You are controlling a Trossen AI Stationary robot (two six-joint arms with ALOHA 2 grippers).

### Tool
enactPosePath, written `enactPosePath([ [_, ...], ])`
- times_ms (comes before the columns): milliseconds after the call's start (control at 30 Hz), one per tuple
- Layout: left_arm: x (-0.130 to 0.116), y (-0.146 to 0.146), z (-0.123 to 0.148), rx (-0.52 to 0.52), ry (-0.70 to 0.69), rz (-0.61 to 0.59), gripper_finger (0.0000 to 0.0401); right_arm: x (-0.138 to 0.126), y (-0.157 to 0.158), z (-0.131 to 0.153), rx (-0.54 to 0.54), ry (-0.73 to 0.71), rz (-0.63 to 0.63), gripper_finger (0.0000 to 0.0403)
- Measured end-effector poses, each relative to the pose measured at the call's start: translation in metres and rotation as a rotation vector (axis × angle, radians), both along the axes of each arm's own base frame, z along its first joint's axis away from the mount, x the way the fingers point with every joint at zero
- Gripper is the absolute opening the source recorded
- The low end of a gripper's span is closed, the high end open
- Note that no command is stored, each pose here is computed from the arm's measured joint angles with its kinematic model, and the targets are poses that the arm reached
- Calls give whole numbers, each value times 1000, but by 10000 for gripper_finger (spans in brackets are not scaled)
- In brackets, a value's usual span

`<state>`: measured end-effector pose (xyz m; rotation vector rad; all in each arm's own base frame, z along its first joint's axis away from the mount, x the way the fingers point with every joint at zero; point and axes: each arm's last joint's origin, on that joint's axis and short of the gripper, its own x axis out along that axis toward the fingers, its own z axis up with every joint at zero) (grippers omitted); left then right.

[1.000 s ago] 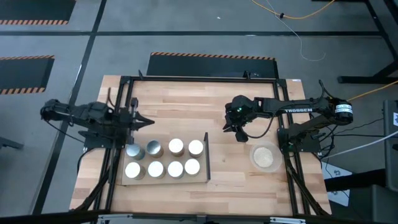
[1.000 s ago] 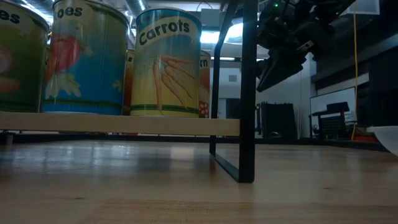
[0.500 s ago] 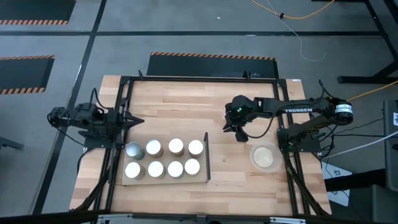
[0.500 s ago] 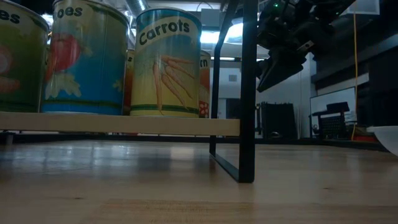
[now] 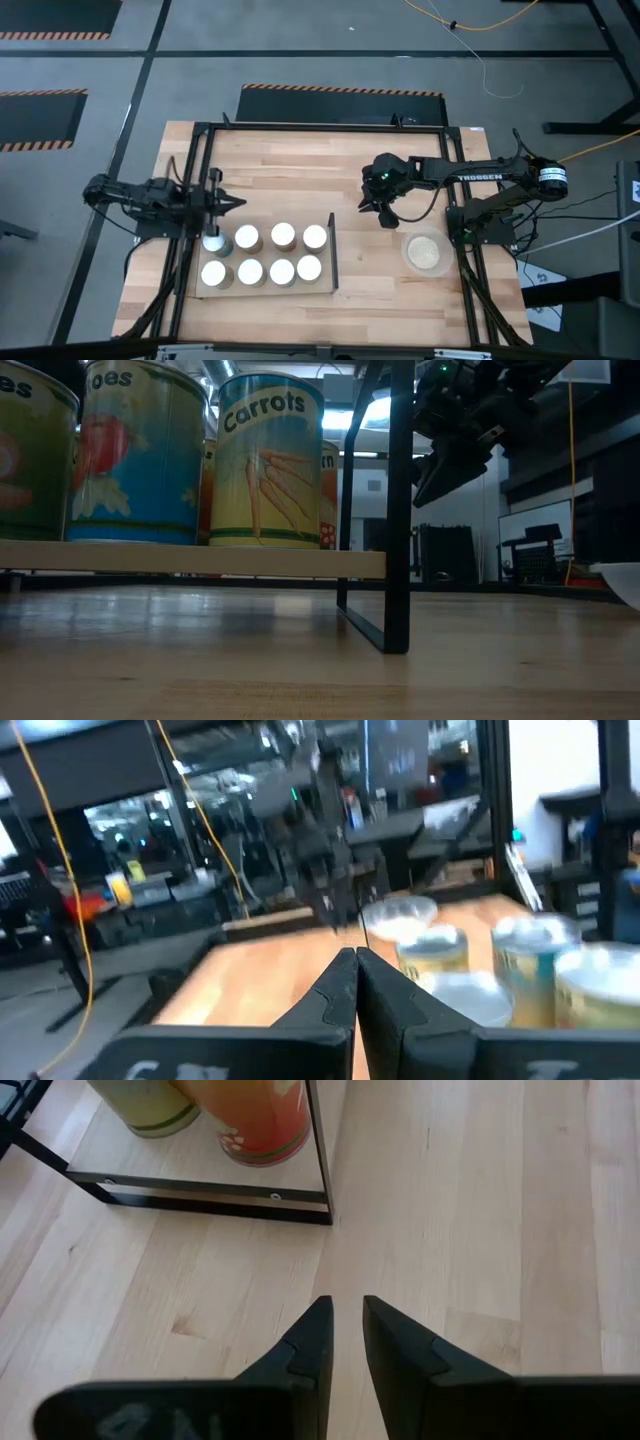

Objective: Pick and place cans onto a shelf
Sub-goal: Return to Home Position

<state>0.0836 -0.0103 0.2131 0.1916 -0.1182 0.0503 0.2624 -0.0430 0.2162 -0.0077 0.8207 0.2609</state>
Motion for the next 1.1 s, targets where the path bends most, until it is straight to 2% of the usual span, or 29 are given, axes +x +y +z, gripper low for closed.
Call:
enactPosePath([
  [300,8,-1,-19,7,-58,11,0,0,0,0,-1,-1,1,63],
  [500,10,5,-25,34,-112,84,0,0,0,0,-4,-7,3,63],
  [700,11,13,-26,36,-101,145,0,1,0,0,-24,-15,24,63],
  [833,12,18,-32,-25,-37,175,0,2,0,2,-37,-40,34,63],
  [933,13,20,-40,-78,35,189,0,3,-1,10,-6,-46,-4,63],
  [1100,13,21,-44,-115,73,162,0,-7,3,46,-1,-127,-19,63],
])
